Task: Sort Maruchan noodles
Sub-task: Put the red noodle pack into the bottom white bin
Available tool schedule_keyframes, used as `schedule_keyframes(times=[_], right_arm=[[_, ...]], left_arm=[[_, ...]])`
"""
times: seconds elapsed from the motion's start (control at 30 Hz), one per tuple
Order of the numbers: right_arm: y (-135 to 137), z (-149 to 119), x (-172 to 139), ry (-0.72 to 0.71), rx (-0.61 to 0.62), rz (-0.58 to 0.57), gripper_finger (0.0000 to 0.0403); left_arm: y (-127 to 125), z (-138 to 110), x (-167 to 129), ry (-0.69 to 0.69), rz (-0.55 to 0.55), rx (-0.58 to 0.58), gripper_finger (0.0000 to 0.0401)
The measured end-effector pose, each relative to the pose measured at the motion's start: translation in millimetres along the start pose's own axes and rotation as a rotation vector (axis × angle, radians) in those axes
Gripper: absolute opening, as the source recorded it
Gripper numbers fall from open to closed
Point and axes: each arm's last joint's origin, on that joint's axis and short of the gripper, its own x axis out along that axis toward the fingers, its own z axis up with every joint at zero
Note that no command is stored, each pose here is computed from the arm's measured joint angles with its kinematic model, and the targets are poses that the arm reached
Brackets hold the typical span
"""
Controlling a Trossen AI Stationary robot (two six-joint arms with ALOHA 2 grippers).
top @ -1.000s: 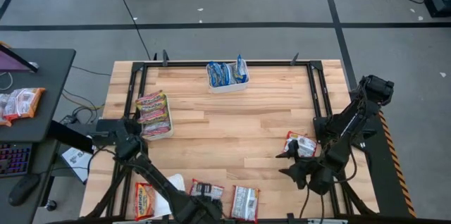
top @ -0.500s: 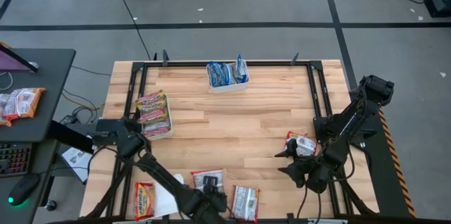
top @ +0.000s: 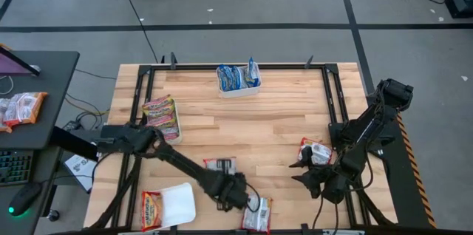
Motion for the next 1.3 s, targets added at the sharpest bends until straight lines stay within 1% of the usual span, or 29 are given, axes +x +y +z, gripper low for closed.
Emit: schedule_keyframes(times=[0.1,0.17,0.3,0.4,0.47,0.53,0.63,0.7,0.8,0.87,0.9,1.0,1.07,1.17,1.3], right_arm=[[3.2,2.2,-2.2,-0.028,0.008,0.017,0.0203],[5.4,5.8,-3.4,-0.062,0.002,0.029,0.0202],[7.6,15.8,-4.9,-0.148,0.000,0.026,0.0206],[5.5,22.9,-3.6,-0.197,0.009,-0.004,0.0220],[1.7,27.6,-0.2,-0.214,0.001,-0.014,0.0234],[-3.5,32.5,4.4,-0.229,0.017,-0.022,0.0252],[-9.3,35.9,12.0,-0.256,0.055,0.032,0.0282],[-10.0,34.3,16.7,-0.290,0.092,0.092,0.0300],[-10.4,26.3,21.6,-0.345,0.148,0.113,0.0317],[-10.9,18.8,23.1,-0.374,0.176,0.103,0.0319],[-10.9,15.2,23.4,-0.389,0.189,0.102,0.0319],[-11.1,7.4,24.7,-0.399,0.198,0.103,0.0313],[-11.0,5.3,25.2,-0.394,0.192,0.105,0.0310],[-11.8,5.5,25.8,-0.395,0.169,0.097,0.0309],[-16.4,8.0,29.0,-0.393,0.164,0.077,0.0309]], left_arm=[[20.5,0.0,-25.1,0.014,0.039,-0.017,0.0004],[33.3,0.8,-45.8,-0.016,0.061,-0.039,0.0004],[54.2,4.2,-89.2,-0.150,0.066,-0.113,0.0003],[63.5,8.7,-114.7,-0.279,0.045,-0.160,0.0002],[65.2,13.4,-127.3,-0.370,0.019,-0.168,0.0002],[63.0,17.0,-135.3,-0.442,0.002,-0.149,0.0002],[58.8,23.6,-141.1,-0.528,-0.023,-0.119,0.0001],[56.5,28.4,-144.5,-0.586,-0.040,-0.098,0.0001],[54.9,34.4,-147.8,-0.651,-0.050,-0.072,0.0001],[53.8,33.6,-147.5,-0.647,-0.050,-0.069,0.0001],[53.4,30.5,-146.1,-0.617,-0.045,-0.074,0.0001],[51.4,13.7,-137.3,-0.458,-0.015,-0.134,0.0001],[44.8,6.3,-127.5,-0.380,0.004,-0.174,0.0009],[29.6,2.5,-110.4,-0.333,0.026,-0.178,0.0042],[13.7,0.9,-87.0,-0.266,0.009,-0.149,0.0105]])
